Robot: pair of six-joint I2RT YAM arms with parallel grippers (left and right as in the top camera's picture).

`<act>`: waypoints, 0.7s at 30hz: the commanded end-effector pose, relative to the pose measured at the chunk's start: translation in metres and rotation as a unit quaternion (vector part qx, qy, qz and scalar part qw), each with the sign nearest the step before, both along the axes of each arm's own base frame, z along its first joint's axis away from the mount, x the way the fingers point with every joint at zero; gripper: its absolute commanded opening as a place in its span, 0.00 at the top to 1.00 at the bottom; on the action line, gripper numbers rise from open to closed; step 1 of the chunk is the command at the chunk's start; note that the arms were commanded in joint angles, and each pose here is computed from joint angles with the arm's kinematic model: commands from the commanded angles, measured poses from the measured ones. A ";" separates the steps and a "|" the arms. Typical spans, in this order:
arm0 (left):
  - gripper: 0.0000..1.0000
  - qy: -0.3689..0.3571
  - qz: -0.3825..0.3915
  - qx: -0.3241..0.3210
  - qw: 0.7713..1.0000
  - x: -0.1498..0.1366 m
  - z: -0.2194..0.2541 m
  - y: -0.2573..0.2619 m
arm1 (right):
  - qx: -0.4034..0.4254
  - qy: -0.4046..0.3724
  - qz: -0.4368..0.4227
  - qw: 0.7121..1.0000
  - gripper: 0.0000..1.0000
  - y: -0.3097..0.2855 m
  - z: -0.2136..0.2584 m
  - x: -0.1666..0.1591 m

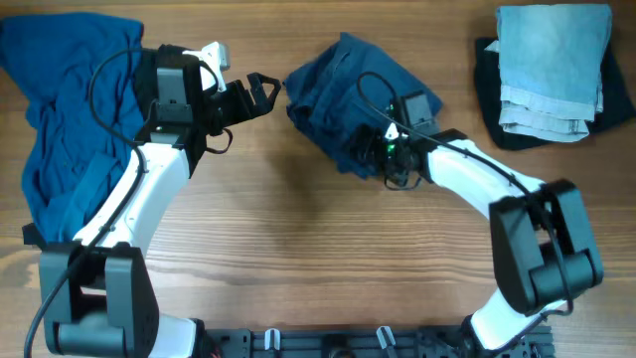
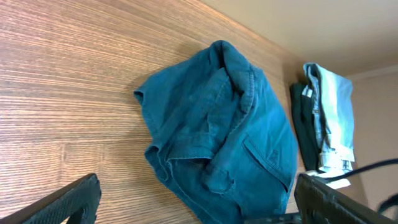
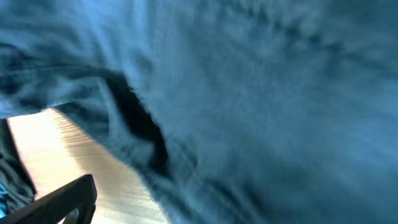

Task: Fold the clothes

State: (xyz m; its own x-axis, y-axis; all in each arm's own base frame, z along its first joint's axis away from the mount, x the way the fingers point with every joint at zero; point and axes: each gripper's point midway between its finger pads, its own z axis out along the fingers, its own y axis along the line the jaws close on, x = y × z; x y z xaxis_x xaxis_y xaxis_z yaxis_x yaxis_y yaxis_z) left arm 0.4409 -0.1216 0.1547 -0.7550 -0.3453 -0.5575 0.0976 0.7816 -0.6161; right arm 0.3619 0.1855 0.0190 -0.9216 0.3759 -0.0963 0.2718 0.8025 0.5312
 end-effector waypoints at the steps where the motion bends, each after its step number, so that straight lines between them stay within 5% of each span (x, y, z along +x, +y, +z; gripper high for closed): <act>1: 0.00 -0.012 0.006 0.016 1.000 0.001 0.005 0.005 | -0.017 0.045 -0.017 0.999 0.04 -0.001 -0.038 -0.010; 6: 0.01 -0.009 0.007 0.019 1.000 0.001 0.003 0.005 | -0.052 0.054 -0.065 0.995 0.39 -0.031 -0.049 -0.003; 16: 0.00 -0.003 0.006 0.019 1.000 -0.001 0.001 0.004 | -0.088 -0.073 -0.059 0.992 0.36 -0.141 -0.034 0.058; 20: 0.00 -0.003 0.006 0.019 1.000 -0.001 0.001 0.004 | 0.028 -0.024 -0.007 0.999 0.38 -0.100 -0.009 0.034; 21: 0.00 -0.003 0.009 0.022 1.000 -0.001 0.000 0.006 | 0.050 0.006 0.000 0.999 0.30 -0.093 -0.003 0.018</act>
